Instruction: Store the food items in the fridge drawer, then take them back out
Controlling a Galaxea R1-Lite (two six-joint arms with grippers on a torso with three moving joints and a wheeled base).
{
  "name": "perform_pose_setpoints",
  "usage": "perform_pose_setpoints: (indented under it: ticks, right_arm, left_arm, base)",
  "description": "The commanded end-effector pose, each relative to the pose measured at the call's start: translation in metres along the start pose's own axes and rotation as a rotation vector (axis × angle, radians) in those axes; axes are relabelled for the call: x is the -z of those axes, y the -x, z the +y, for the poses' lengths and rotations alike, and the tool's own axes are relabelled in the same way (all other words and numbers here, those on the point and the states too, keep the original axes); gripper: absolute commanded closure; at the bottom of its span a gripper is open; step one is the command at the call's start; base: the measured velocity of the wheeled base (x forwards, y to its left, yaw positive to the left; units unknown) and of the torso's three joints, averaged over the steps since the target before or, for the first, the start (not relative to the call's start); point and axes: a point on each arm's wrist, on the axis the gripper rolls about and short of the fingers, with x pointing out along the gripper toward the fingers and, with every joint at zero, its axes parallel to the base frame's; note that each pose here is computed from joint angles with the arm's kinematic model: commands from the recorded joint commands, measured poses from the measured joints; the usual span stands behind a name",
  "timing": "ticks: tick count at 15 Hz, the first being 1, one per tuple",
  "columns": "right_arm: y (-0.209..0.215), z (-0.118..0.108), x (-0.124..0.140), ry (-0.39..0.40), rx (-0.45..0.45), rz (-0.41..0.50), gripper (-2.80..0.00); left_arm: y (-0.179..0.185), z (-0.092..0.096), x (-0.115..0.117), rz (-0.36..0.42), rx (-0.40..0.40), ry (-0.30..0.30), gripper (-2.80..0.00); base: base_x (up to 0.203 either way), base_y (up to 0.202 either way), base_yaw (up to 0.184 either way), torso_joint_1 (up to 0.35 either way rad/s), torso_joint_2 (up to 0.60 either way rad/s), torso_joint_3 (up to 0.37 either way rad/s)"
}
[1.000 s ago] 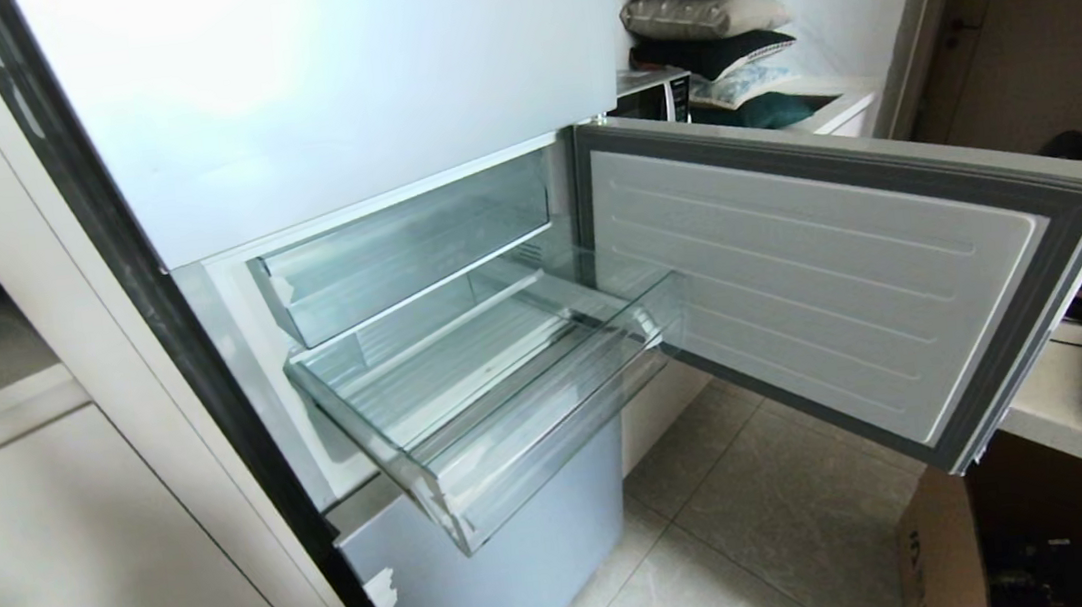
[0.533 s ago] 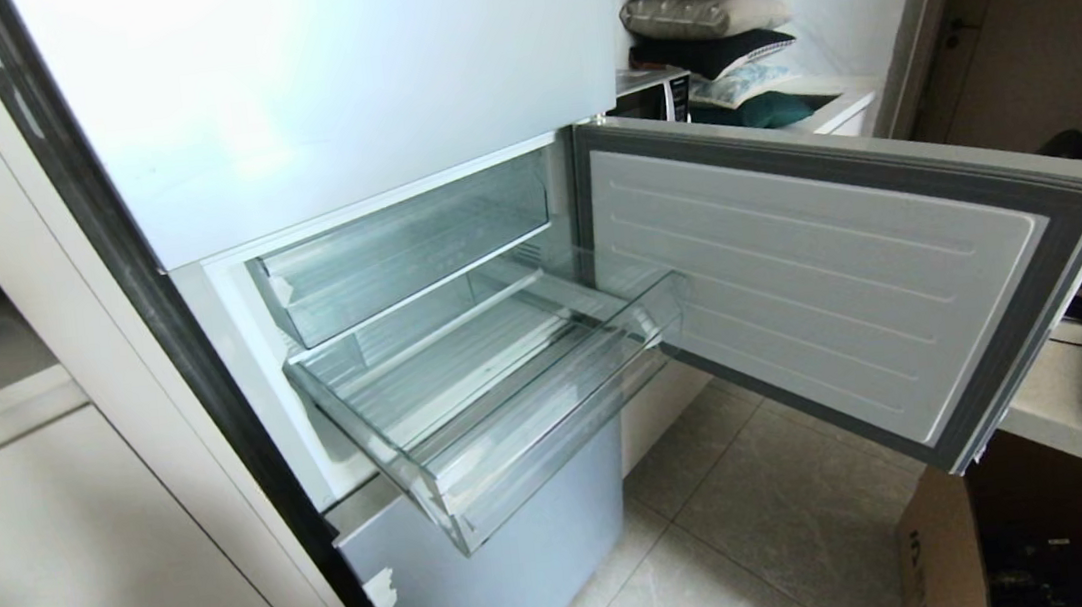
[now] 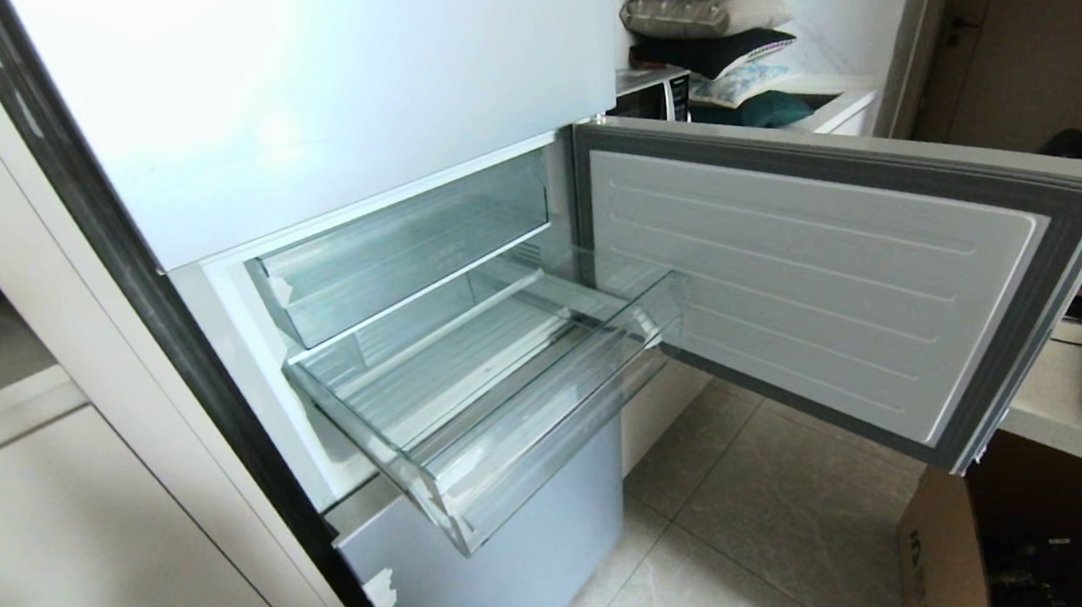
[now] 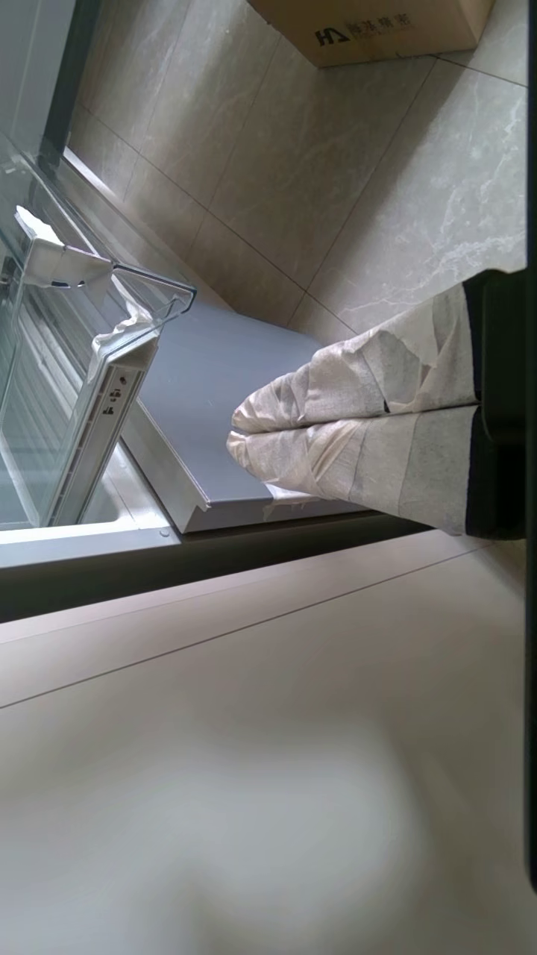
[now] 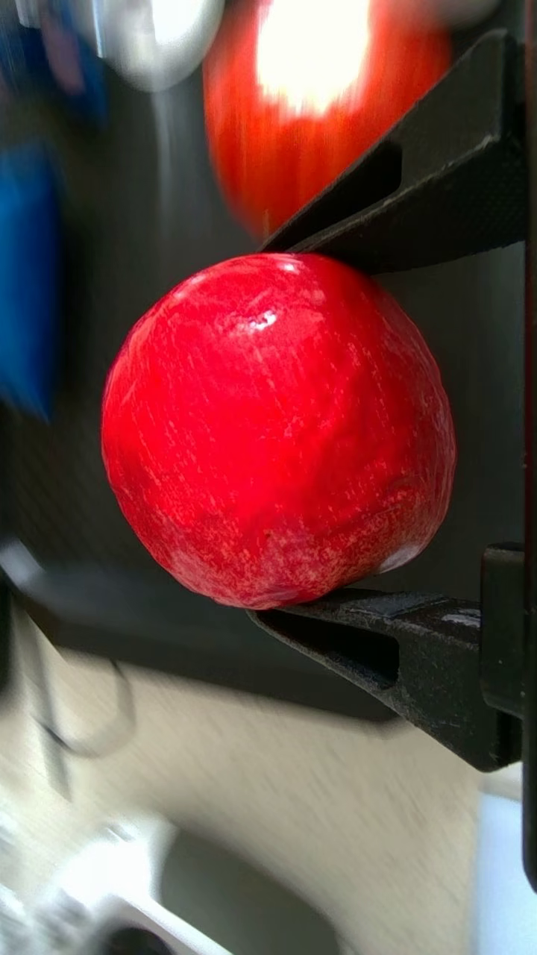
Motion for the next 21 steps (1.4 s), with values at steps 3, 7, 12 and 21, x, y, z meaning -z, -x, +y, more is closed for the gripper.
perform_pose_setpoints:
  ticks: [3,7,12,21]
  right_arm:
    - [-0.018,0.015,0.021,0.010,-0.036,0.075,0.00]
    - [-0.018,0.014,0.026,0.010,-0.006,0.094,-2.80]
    - [-0.012,0.013,0.025,-0.008,0.007,0.124,-2.80]
    - [0.128,0.034,-0.050,-0.011,0.020,-0.136,0.00]
  left_arm:
    - [0.000,0.000,0.000,0.000,0.000,0.000,0.00]
    - [0.000,0.000,0.000,0.001,0.000,0.000,0.00]
    - [0.000,0.000,0.000,0.000,0.000,0.000,0.00]
    - [0.000,0.000,0.000,0.000,0.000,0.000,0.00]
  base:
    - [0.000,0.000,0.000,0.000,0.00,0.000]
    - [0.000,0.000,0.000,0.000,0.00,0.000]
    - [0.000,0.000,0.000,0.000,0.00,0.000]
    - [0.000,0.000,0.000,0.000,0.00,0.000]
